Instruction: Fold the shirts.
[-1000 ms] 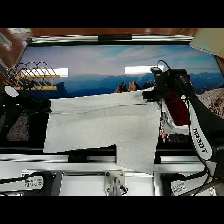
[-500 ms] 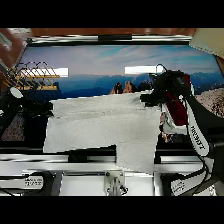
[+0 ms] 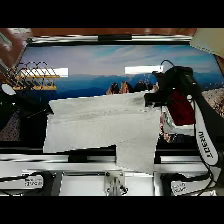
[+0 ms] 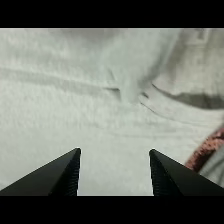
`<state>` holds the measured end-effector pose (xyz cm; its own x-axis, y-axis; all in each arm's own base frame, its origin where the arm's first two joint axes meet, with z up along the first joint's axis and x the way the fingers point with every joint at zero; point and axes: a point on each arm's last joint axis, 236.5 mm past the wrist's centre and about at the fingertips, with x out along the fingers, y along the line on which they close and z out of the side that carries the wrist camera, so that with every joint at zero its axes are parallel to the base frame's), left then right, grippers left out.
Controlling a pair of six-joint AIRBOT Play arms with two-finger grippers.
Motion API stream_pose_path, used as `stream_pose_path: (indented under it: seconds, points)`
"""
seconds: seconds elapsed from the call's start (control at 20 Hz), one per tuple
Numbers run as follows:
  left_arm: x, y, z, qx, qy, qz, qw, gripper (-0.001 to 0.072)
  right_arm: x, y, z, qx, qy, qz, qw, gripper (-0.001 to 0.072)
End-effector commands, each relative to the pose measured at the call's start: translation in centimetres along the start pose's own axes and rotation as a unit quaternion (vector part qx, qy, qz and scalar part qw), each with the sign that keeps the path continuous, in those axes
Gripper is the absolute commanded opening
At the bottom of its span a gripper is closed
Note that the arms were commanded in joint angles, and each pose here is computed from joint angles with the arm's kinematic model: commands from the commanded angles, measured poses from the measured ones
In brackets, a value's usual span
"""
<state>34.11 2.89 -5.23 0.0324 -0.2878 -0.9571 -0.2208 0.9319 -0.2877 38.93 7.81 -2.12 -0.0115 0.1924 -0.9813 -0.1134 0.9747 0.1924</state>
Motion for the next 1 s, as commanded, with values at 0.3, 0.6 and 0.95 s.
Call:
stream_pose_path:
  seconds: [0.3,0.6,0.95]
  points:
    - [2.8,6.2,-15.8,-0.066,0.042,-0.033,0.996,0.0654,-3.5,-7.2,-10.9,0.108,0.007,0.025,0.994,0.0548]
    - [4.5,6.1,-15.9,-0.081,0.034,-0.054,0.995,0.0654,-2.8,-6.2,-10.6,0.112,-0.021,0.044,0.992,0.0548]
    - [5.9,4.2,-14.9,-0.073,0.032,-0.077,0.994,0.0602,-2.8,-6.2,-10.7,0.114,-0.016,0.045,0.992,0.0548]
